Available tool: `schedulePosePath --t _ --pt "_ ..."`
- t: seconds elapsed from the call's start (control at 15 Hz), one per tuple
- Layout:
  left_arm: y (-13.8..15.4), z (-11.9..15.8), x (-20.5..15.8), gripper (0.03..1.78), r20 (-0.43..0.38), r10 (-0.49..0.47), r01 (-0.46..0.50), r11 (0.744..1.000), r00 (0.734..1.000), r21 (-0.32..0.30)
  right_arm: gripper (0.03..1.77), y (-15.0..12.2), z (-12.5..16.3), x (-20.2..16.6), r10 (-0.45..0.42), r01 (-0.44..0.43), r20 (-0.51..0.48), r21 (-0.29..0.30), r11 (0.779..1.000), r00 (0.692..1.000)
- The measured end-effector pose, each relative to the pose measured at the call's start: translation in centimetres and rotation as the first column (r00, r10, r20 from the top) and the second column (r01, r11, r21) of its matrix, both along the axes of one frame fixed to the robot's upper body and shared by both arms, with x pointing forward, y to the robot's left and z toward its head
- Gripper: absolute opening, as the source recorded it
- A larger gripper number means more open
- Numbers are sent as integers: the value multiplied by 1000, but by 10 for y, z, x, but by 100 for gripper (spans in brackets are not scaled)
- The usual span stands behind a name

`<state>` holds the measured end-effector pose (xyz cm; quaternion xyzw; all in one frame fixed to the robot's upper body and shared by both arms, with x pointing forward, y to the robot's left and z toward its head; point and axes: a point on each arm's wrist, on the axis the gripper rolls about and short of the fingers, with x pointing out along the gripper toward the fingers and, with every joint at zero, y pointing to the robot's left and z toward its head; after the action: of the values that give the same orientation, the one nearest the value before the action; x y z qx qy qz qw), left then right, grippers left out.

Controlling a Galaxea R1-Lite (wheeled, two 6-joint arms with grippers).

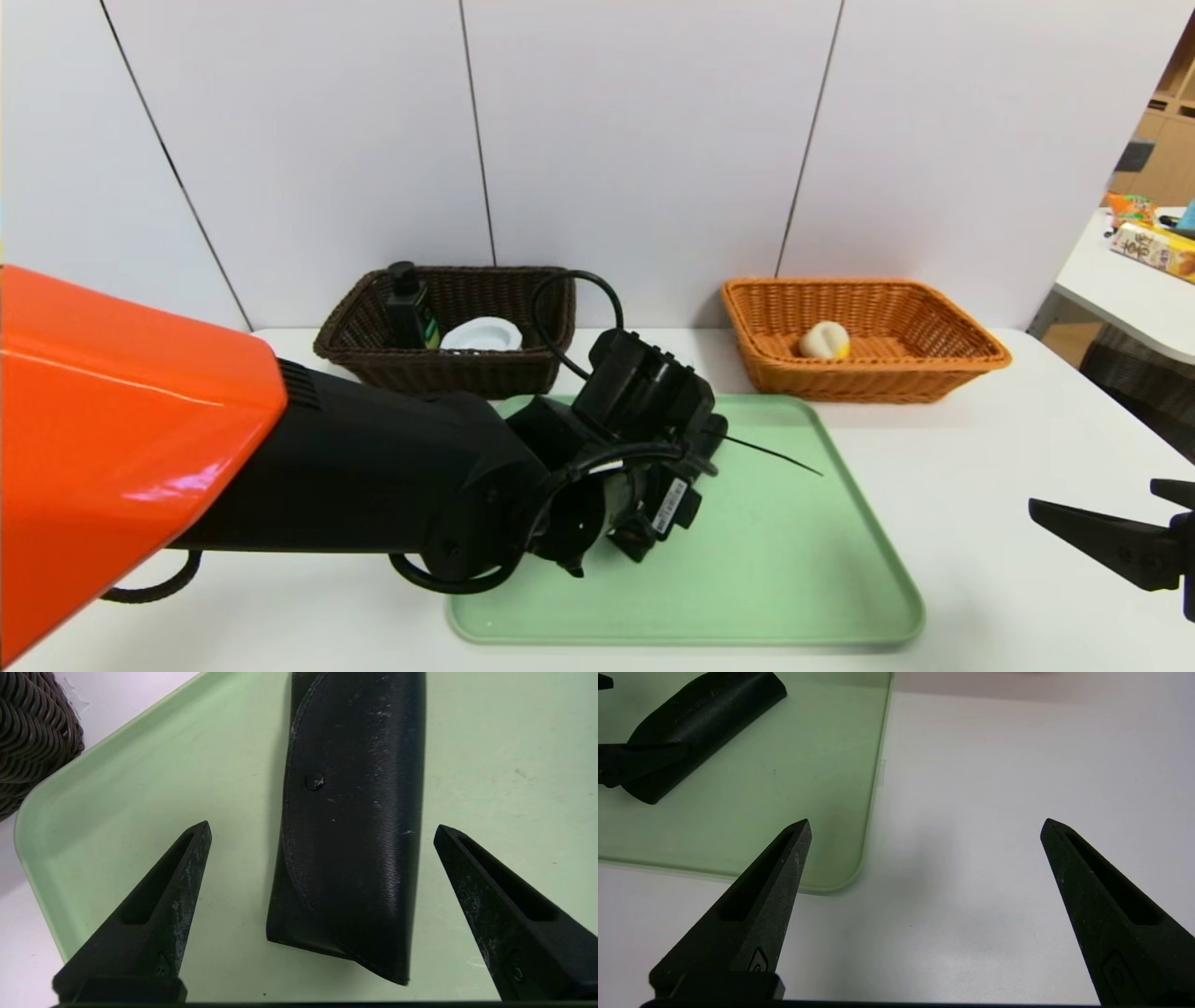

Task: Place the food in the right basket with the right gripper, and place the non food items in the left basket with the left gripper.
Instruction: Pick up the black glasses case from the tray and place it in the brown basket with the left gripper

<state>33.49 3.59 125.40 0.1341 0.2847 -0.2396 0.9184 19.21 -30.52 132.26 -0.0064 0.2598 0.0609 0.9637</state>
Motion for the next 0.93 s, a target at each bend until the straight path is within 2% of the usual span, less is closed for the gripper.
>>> schedulePosePath --t 0.93 --pt "-10 -21 9 169 -32 15 -14 1000 999 20 170 -1 -4 -4 6 -6 -4 -6 1000 1000"
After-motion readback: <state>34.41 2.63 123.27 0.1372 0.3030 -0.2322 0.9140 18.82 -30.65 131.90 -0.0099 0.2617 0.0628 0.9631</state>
